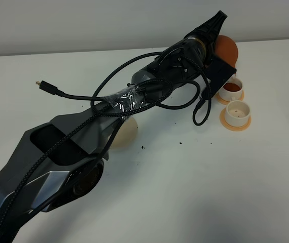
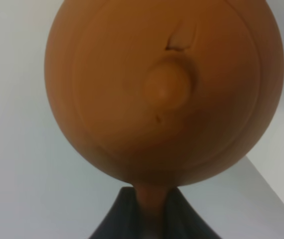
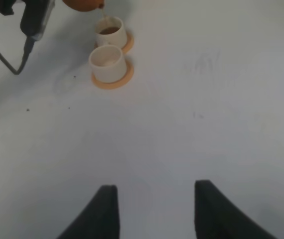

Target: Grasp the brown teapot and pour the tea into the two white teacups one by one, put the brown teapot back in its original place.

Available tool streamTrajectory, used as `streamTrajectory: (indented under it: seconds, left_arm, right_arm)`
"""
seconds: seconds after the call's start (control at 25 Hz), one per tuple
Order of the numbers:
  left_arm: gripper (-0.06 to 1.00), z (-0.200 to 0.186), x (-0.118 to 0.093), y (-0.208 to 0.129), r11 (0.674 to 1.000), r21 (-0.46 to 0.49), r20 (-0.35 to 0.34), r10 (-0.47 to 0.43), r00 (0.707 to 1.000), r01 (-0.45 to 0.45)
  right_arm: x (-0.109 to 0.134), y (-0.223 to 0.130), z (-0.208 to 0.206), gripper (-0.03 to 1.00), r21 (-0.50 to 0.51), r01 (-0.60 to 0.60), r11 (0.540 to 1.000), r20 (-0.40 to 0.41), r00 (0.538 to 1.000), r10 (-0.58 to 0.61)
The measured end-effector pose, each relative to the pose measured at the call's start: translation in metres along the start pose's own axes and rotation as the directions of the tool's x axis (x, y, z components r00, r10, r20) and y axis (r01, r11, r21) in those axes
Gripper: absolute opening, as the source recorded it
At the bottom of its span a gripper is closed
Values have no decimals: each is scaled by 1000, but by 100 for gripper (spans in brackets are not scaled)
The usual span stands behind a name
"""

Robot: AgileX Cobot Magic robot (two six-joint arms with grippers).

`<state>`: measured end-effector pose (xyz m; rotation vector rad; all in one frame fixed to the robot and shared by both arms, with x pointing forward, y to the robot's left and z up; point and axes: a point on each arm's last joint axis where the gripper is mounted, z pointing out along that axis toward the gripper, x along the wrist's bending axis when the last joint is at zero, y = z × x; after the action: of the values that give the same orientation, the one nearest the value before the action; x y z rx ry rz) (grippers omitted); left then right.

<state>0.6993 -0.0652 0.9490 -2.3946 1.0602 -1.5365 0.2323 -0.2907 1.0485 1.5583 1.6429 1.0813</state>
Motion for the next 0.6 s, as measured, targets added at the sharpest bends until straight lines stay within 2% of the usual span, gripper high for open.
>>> streamTrajectory:
  seconds: [0.6]
  left_arm:
    - [12, 0, 1, -1, 1000, 9, -13, 24, 1000, -24]
  right_arm:
    - [0, 0, 0, 37, 0, 0, 1000, 0, 1000, 0]
